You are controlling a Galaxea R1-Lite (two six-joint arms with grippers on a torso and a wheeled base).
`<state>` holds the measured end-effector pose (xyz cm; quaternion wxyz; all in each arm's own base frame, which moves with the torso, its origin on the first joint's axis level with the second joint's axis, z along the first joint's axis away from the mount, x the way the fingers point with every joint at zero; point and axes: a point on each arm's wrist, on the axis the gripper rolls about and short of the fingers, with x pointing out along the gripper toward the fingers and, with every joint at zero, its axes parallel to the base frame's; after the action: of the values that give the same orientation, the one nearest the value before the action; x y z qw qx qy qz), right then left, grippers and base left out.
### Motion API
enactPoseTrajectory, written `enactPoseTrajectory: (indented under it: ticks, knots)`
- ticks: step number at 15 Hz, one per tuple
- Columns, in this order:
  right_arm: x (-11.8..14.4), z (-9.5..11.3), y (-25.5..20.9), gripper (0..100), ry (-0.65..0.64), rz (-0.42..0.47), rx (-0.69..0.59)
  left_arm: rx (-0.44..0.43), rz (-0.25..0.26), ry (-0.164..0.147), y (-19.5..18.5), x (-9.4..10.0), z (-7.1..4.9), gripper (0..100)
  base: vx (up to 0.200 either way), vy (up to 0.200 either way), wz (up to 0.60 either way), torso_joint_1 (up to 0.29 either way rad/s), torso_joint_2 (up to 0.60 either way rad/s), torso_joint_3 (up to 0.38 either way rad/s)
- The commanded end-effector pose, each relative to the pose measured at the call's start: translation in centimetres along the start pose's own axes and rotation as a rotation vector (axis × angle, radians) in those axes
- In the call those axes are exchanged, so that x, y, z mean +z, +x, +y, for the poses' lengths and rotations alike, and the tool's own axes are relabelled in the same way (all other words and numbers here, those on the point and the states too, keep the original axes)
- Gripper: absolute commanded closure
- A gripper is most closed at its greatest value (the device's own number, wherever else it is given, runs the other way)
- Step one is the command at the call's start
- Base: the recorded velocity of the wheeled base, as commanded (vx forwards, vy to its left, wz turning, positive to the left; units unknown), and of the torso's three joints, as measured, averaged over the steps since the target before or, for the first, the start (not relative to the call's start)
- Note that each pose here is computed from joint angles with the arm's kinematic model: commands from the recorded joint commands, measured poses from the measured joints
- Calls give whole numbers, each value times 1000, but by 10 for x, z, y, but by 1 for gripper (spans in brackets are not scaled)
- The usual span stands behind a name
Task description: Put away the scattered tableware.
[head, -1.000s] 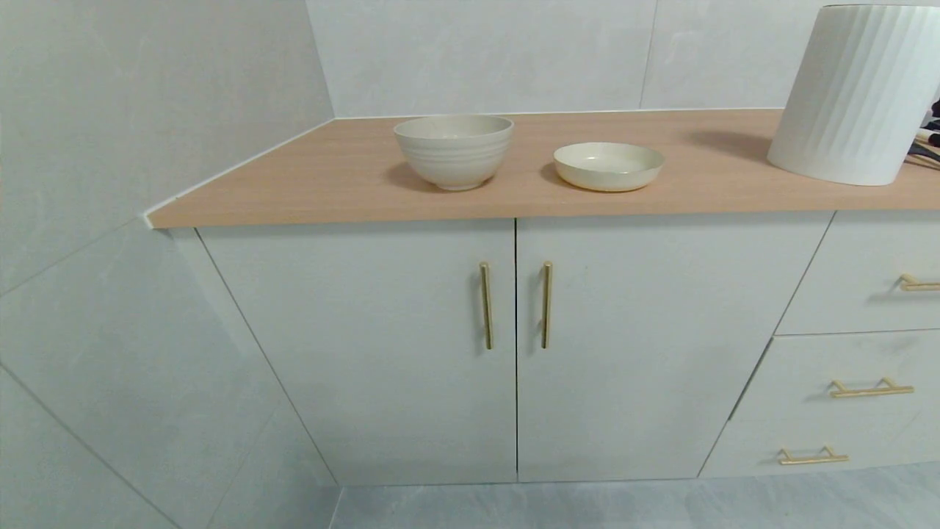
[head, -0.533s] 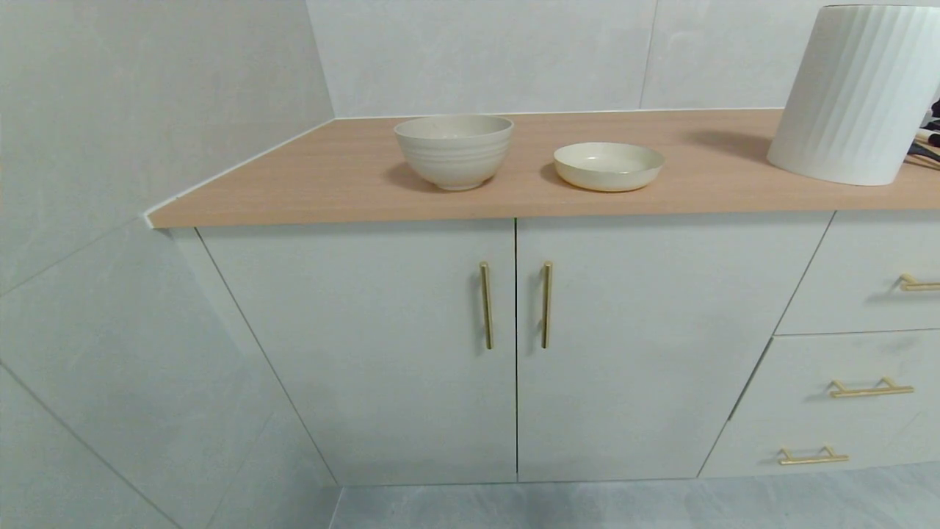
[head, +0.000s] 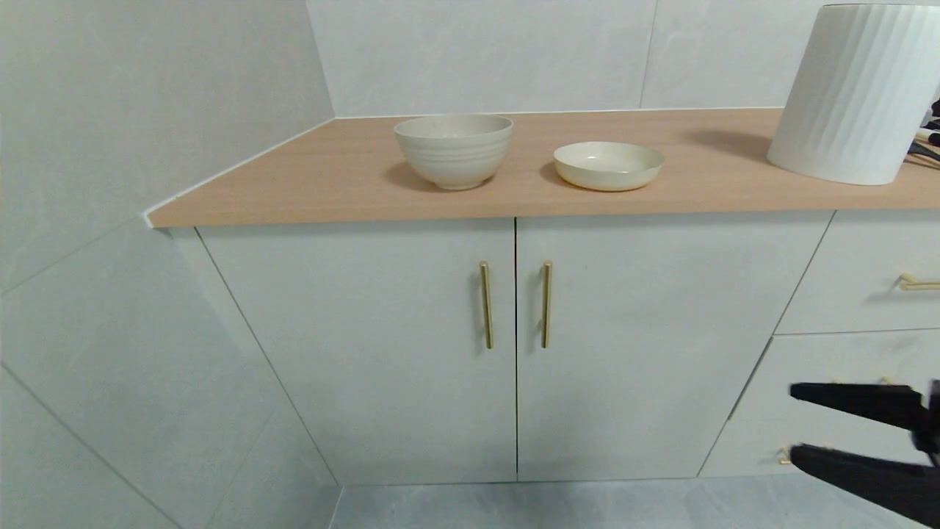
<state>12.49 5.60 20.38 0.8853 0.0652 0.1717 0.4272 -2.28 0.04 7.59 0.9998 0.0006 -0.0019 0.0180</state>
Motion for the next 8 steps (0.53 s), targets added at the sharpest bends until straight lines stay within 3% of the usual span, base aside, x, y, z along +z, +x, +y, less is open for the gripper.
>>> enactPoseTrajectory:
  ticks: [1, 5, 8]
  knots:
    - [22, -28, 95, 0, 8, 34, 118, 1, -1, 0, 0, 0, 0, 0, 0, 0, 0, 0, 0, 0]
    - [54, -42, 145, 0, 38, -17, 147, 1, -1, 0, 0, 0, 0, 0, 0, 0, 0, 0, 0, 0]
    - [50, -51, 169, 0, 57, 15, 149, 1, -1, -1, 0, 0, 0, 0, 0, 0, 0, 0, 0, 0]
